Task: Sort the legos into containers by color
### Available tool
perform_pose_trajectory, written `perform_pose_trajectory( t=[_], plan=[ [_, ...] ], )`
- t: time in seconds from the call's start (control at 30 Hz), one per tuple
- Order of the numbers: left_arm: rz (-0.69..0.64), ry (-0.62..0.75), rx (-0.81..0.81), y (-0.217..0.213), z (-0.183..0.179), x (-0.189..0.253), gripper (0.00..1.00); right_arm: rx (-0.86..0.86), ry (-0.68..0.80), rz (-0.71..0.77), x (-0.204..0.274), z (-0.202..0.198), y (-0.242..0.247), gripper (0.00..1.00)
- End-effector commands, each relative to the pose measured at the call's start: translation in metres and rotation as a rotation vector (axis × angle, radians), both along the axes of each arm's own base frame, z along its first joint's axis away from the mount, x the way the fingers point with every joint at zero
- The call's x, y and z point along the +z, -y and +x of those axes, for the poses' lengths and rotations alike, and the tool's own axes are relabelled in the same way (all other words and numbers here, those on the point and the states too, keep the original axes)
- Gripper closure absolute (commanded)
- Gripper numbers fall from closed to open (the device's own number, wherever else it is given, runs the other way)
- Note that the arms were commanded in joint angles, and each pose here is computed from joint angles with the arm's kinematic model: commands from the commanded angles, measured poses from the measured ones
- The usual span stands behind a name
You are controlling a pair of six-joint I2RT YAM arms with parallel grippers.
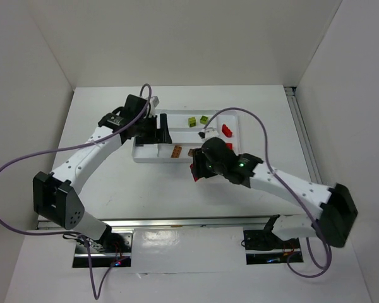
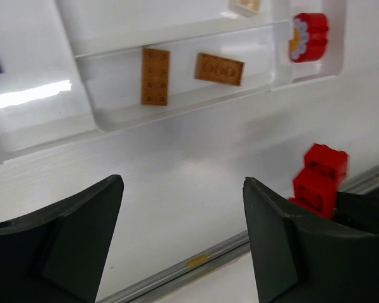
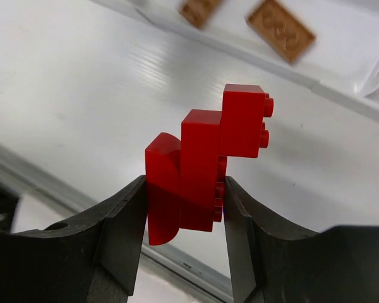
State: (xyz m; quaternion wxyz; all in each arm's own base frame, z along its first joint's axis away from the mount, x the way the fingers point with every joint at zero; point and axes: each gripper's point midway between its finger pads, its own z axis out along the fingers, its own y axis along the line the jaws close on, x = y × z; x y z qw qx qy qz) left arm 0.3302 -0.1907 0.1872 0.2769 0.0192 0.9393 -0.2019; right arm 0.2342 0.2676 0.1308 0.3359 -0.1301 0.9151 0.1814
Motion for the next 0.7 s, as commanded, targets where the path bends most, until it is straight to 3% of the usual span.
perform_pose_trajectory(
  t=[0.0, 0.2, 0.23, 0.4, 0.53, 0.67],
  plan=[
    [-0.088, 0.02, -0.103, 0.016, -0.006, 0.027, 0.13, 0.028, 0.123, 0.094, 0.06, -0.014, 0.016, 0.67],
    [-0.296, 0.074, -0.268, 0.053, -0.02, 0.076, 0.11, 0.058, 0.255, 0.139, 0.107, -0.023, 0.036, 0.67],
    [-0.322, 0.101, -0.275, 0.056, -0.02, 0.09, 0.07, 0.047, 0.261, 0.133, 0.108, -0.021, 0.038, 0.67],
    [-0.345, 0.205, -0.282, 0.055, -0.02, 0.124, 0.02, 0.053, 0.263, 0.124, 0.111, -0.019, 0.036, 0.67],
    [-0.464, 0.145, -0.384, 0.072, -0.039, 0.134, 0.02, 0.031, 0.313, 0.164, 0.127, -0.015, 0.037, 0.67],
    [-0.554, 0.042, -0.435, 0.095, -0.059, 0.117, 0.02, 0.034, 0.339, 0.182, 0.132, -0.015, 0.037, 0.67]
  ],
)
